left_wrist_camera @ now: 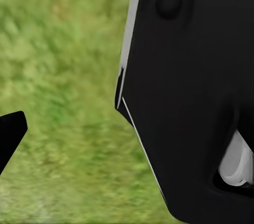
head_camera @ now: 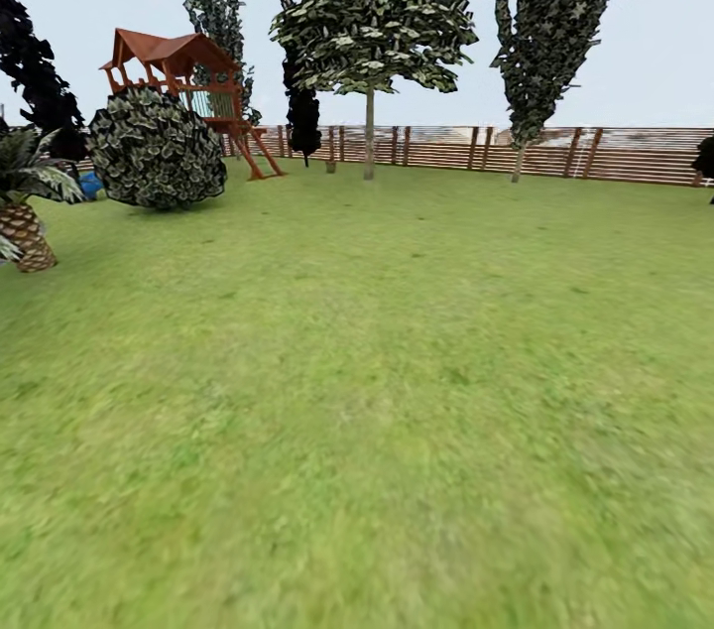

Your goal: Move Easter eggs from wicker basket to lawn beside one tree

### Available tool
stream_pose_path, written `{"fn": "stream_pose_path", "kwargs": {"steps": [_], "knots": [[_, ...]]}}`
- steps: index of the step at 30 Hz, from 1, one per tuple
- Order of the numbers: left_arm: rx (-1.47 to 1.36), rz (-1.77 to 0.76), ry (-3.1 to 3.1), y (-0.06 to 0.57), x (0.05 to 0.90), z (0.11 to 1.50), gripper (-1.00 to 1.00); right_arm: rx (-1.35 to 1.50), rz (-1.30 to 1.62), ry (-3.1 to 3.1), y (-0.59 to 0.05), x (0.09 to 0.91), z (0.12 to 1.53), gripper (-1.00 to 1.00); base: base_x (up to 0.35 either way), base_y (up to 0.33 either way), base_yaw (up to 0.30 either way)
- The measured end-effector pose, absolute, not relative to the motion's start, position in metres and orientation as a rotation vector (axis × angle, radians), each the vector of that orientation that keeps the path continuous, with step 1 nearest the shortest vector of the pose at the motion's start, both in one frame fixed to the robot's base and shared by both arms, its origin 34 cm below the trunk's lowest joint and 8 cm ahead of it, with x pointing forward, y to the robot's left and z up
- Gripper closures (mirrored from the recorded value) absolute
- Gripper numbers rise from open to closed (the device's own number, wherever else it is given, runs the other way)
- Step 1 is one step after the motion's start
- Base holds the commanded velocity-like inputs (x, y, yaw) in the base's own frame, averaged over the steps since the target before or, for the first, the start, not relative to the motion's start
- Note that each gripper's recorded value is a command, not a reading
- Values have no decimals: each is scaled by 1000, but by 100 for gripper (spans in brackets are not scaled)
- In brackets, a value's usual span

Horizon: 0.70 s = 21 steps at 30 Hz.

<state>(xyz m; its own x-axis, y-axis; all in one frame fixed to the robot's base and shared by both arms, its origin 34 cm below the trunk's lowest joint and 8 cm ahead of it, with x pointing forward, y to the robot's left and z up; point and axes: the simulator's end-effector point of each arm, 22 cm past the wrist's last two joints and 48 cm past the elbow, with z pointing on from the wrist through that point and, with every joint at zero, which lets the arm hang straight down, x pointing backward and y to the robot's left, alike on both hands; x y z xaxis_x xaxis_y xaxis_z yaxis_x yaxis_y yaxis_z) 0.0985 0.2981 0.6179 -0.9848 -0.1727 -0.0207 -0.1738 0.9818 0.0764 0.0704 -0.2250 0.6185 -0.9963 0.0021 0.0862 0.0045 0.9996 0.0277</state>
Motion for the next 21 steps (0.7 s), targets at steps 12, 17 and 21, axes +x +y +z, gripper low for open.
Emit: {"fn": "stream_pose_path", "kwargs": {"steps": [12,17,21], "knots": [[-287,129,3114,301,98,618,-100,-5,-44,-3055,-225,70,619,-100,323,56,0],[-286,129,3115,302,97,618,-100,-5,-43,-3055,-225,70,619,-100,338,4,0],[-286,130,3115,302,98,618,-100,-5,-43,-3055,-225,70,619,-100,339,1,0]]}}
